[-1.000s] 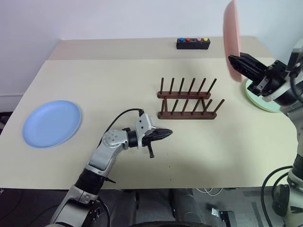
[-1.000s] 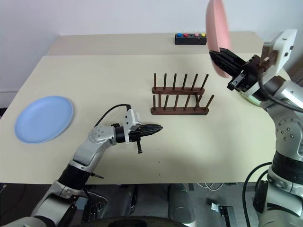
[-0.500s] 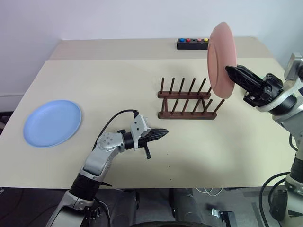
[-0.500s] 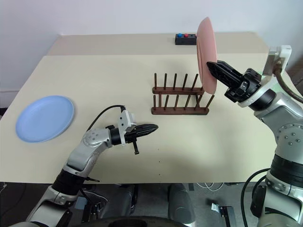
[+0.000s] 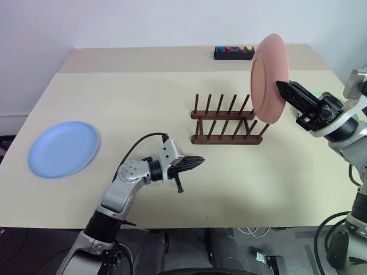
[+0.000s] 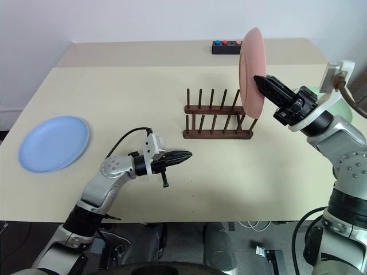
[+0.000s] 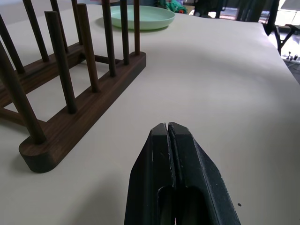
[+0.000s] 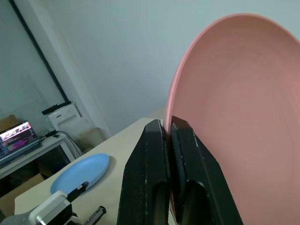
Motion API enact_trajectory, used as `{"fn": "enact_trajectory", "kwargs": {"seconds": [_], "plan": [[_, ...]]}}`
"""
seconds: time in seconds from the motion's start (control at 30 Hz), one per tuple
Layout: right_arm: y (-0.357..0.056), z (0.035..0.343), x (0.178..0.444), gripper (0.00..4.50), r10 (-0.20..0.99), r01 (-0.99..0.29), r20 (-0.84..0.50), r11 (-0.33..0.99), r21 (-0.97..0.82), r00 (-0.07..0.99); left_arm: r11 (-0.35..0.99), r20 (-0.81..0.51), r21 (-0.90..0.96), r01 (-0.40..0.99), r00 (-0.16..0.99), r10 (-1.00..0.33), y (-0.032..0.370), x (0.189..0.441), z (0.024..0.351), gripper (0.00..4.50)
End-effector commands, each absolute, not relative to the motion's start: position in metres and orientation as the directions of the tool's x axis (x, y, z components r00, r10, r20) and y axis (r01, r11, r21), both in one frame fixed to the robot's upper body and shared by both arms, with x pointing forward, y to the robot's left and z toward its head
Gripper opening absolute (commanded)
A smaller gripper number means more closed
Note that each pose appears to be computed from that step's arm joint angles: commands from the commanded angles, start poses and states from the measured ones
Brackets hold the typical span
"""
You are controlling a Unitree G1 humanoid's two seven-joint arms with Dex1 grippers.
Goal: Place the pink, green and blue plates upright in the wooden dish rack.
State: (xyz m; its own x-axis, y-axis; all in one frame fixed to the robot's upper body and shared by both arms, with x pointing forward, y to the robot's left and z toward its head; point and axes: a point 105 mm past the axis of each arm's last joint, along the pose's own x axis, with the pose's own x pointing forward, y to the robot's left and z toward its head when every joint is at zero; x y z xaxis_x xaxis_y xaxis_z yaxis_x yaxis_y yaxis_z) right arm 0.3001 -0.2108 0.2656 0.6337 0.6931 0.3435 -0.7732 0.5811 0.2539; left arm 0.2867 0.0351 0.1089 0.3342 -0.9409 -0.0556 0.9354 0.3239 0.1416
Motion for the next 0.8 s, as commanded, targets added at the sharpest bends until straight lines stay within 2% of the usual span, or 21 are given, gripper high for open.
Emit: {"fn": "enact_trajectory", "kwargs": {"seconds": [0.03,0.5,0.6,0.8], "plan": [[-0.215,0.273,0.3,0.07,0.675,-0.777,0.39,0.575,0.255,0.627,0.322,0.021,0.177,0.93,0.324,-0.946,0.033,0.285,0.129,0.0],[-0.222,0.266,0.307,0.07,0.657,-0.763,0.387,0.565,0.314,0.647,0.335,0.039,0.186,0.924,0.334,-0.942,0.035,0.286,0.134,0.0],[-0.224,0.264,0.308,0.97,0.649,-0.753,0.381,0.577,0.317,0.658,0.334,0.037,0.185,0.924,0.333,-0.942,0.035,0.286,0.134,0.0],[-0.231,0.26,0.314,3.87,0.612,-0.707,0.357,0.637,0.307,0.706,0.33,0.033,0.182,0.926,0.33,-0.943,0.035,0.286,0.133,0.0]]}}
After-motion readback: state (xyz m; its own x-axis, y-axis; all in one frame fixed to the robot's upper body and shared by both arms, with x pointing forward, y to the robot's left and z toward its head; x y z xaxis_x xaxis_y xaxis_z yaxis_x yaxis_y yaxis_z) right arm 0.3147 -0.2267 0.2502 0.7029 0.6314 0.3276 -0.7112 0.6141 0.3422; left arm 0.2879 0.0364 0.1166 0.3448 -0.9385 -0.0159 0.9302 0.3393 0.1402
